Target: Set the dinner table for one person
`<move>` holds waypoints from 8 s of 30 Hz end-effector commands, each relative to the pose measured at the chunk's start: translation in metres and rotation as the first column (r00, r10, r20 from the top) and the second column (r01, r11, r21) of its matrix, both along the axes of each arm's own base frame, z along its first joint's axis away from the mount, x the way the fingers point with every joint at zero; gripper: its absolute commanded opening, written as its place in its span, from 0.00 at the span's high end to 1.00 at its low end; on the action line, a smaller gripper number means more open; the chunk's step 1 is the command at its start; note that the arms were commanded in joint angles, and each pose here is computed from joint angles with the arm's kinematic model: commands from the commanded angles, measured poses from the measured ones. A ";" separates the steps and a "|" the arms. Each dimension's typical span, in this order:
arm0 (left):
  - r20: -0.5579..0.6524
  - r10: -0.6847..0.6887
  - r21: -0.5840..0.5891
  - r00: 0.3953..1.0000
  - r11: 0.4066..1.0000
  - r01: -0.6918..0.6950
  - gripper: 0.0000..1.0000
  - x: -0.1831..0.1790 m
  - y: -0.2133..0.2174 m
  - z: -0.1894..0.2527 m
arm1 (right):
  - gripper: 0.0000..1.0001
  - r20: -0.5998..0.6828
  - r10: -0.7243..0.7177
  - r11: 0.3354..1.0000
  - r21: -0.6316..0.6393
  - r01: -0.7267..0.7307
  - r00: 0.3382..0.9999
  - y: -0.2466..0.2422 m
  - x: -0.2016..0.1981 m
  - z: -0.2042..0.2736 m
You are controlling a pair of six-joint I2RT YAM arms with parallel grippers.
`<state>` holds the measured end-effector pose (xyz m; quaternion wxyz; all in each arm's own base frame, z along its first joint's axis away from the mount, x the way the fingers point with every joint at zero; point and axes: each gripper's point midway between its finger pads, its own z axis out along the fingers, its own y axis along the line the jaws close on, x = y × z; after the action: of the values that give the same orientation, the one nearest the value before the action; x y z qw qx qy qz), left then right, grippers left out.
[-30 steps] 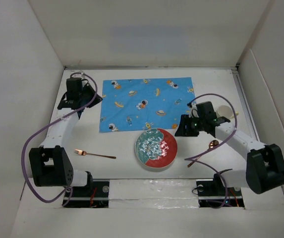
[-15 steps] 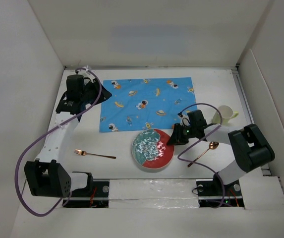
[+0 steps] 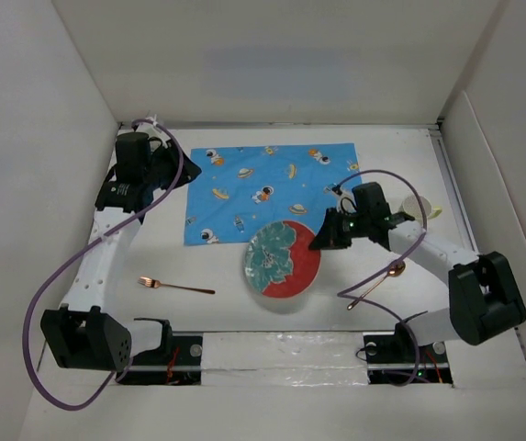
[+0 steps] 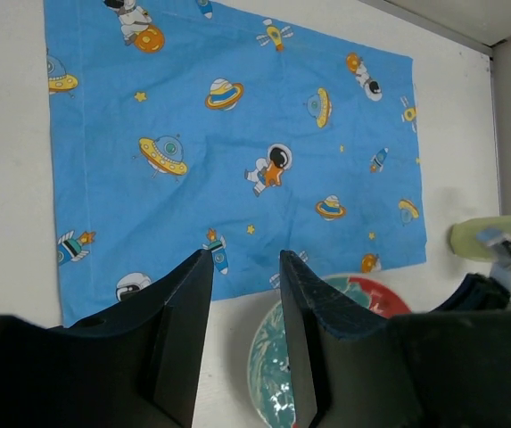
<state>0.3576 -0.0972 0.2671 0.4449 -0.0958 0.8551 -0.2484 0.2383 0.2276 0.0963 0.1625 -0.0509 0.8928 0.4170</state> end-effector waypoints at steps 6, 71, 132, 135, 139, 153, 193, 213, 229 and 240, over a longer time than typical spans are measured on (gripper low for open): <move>0.058 0.029 0.051 0.998 0.998 -0.032 0.67 0.009 0.011 0.024 | 1.00 0.268 -0.166 0.974 0.193 0.116 0.949 0.025 0.140 0.140; -0.017 -0.171 -0.110 0.985 0.980 0.168 0.65 -0.011 -0.033 -0.027 | 0.49 0.318 -0.811 0.299 -0.496 0.815 0.491 -0.337 0.088 0.038; -0.085 -0.242 0.245 0.967 0.935 0.255 0.90 -0.012 -0.104 -0.046 | 0.98 0.484 -0.578 0.567 -0.341 0.750 0.657 -0.202 0.289 0.139; -0.073 -0.269 0.227 0.960 0.933 0.278 1.00 -0.019 -0.106 -0.042 | 1.00 0.438 -0.643 0.551 -0.304 0.777 0.628 -0.208 0.211 0.116; -0.093 -0.302 0.212 0.949 0.925 0.315 1.00 -0.036 -0.104 -0.052 | 1.00 0.234 -0.709 0.548 -0.409 0.729 0.665 -0.211 0.085 0.039; -0.009 -0.350 0.183 0.937 0.920 0.346 0.78 -0.065 -0.098 -0.032 | 0.55 -0.044 -0.818 0.503 -0.538 0.677 0.573 -0.193 -0.049 -0.025; 0.110 -0.282 0.271 0.953 0.931 0.244 0.81 -0.082 -0.064 0.000 | 1.00 -0.046 -0.803 0.392 -0.792 0.468 0.595 -0.191 -0.002 -0.082; 0.030 -0.173 0.193 0.984 0.967 0.164 0.81 -0.047 -0.064 -0.014 | 1.00 0.281 -0.311 0.652 -0.632 0.419 0.908 -0.109 0.076 0.057; -0.202 0.285 0.059 0.937 0.959 -0.279 1.00 -0.062 -0.018 -0.056 | 1.00 0.286 -0.127 0.715 -0.637 0.287 0.950 -0.050 0.241 0.013; -0.469 0.418 0.131 0.778 0.904 -0.407 0.51 -0.131 0.007 -0.120 | 1.00 0.214 -0.163 0.700 -0.663 0.266 0.963 -0.056 0.264 -0.043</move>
<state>0.2528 -0.1024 0.1679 0.3086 -0.2895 0.8965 -0.1313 0.4859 0.1591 0.0381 0.2115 -0.0237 0.9770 0.0149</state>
